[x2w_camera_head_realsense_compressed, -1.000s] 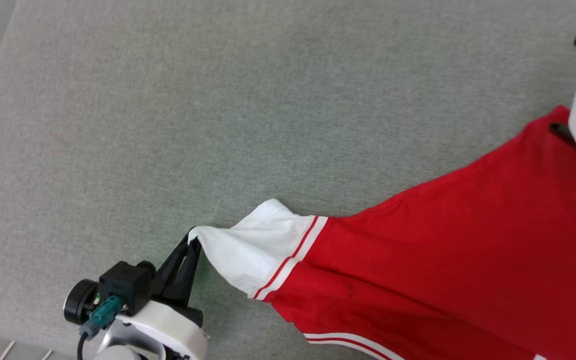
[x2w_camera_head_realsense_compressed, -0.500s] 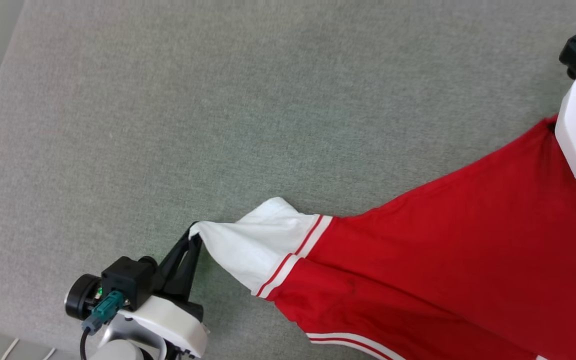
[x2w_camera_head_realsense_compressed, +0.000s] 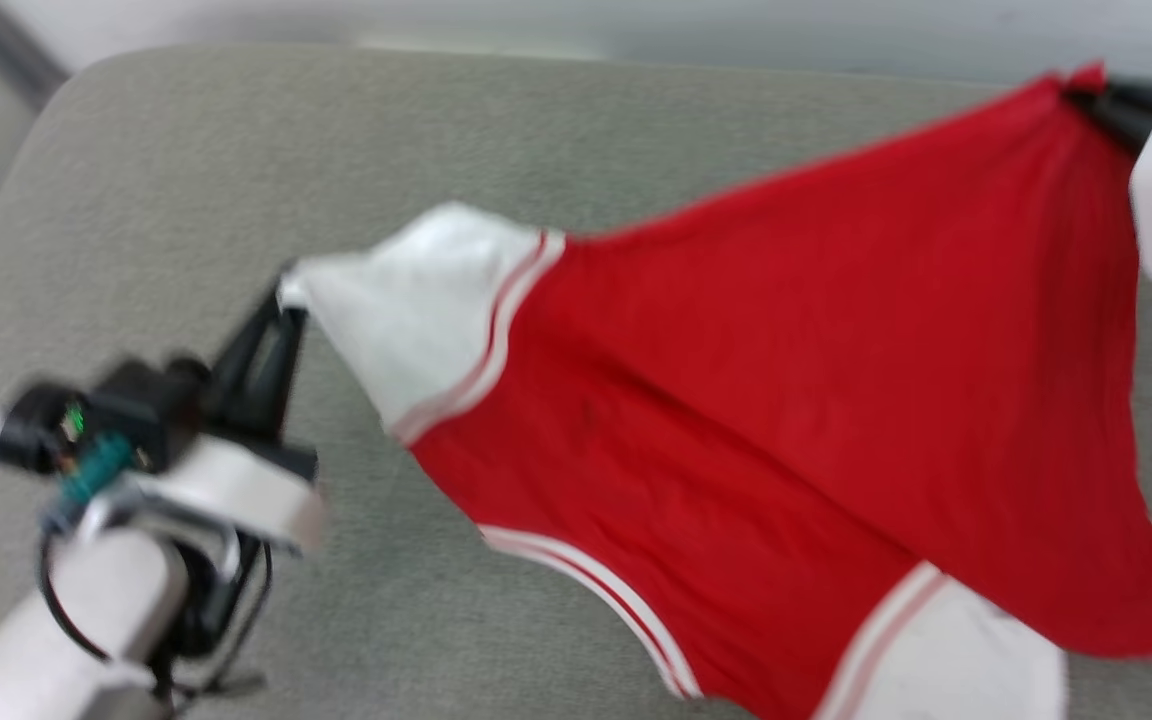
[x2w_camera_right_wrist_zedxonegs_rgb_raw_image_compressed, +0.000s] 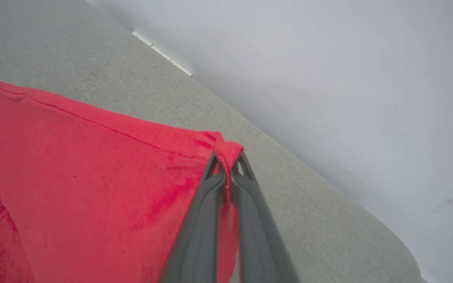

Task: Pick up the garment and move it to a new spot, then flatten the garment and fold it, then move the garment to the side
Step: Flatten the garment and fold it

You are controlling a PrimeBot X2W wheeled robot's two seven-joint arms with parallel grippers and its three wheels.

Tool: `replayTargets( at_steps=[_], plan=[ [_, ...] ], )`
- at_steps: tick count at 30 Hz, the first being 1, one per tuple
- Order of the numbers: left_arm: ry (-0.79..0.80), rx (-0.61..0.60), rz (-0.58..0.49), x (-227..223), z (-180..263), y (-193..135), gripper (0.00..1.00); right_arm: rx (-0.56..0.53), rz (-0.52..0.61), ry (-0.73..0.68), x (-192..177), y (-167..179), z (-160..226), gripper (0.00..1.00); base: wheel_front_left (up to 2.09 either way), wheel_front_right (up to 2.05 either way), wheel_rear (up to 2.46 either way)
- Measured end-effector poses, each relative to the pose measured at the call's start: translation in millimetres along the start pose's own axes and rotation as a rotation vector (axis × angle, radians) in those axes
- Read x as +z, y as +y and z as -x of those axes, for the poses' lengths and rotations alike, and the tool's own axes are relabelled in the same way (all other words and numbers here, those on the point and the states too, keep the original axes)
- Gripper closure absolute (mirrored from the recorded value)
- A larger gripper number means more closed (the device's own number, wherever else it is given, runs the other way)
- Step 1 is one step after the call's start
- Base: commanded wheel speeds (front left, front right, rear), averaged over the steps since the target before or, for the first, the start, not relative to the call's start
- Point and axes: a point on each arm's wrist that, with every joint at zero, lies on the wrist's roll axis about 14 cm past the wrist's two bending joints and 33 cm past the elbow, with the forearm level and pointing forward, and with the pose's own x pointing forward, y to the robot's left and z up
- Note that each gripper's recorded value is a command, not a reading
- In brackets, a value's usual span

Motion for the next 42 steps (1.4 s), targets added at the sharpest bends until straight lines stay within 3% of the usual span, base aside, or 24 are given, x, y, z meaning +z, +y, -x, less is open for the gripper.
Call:
replayTargets(
  at_steps=[8, 20, 29, 37, 42],
  plan=[
    [-0.269, -0.081, -0.108, 110, -74, -6, 1.0, -0.175, 0.02, -0.239, 62, -55, 37, 1.0, 0.0, 0.0, 0.0],
    [-0.484, -0.154, -0.156, 215, -168, -19, 1.0, -0.329, 0.031, -0.411, 128, -114, 30, 1.0, 0.0, 0.0, 0.0],
    [-0.628, -0.166, -0.201, 288, -213, -24, 1.0, -0.428, 0.096, -0.499, 173, -148, 24, 1.0, 0.0, 0.0, 0.0],
    [-0.634, -0.161, -0.237, 291, -244, -16, 1.0, -0.43, 0.133, -0.514, 179, -153, -1, 1.0, 0.0, 0.0, 0.0],
    [-0.542, -0.17, -0.218, 247, -265, -13, 1.0, -0.392, 0.118, -0.459, 151, -149, -31, 1.0, 0.0, 0.0, 0.0]
  ],
)
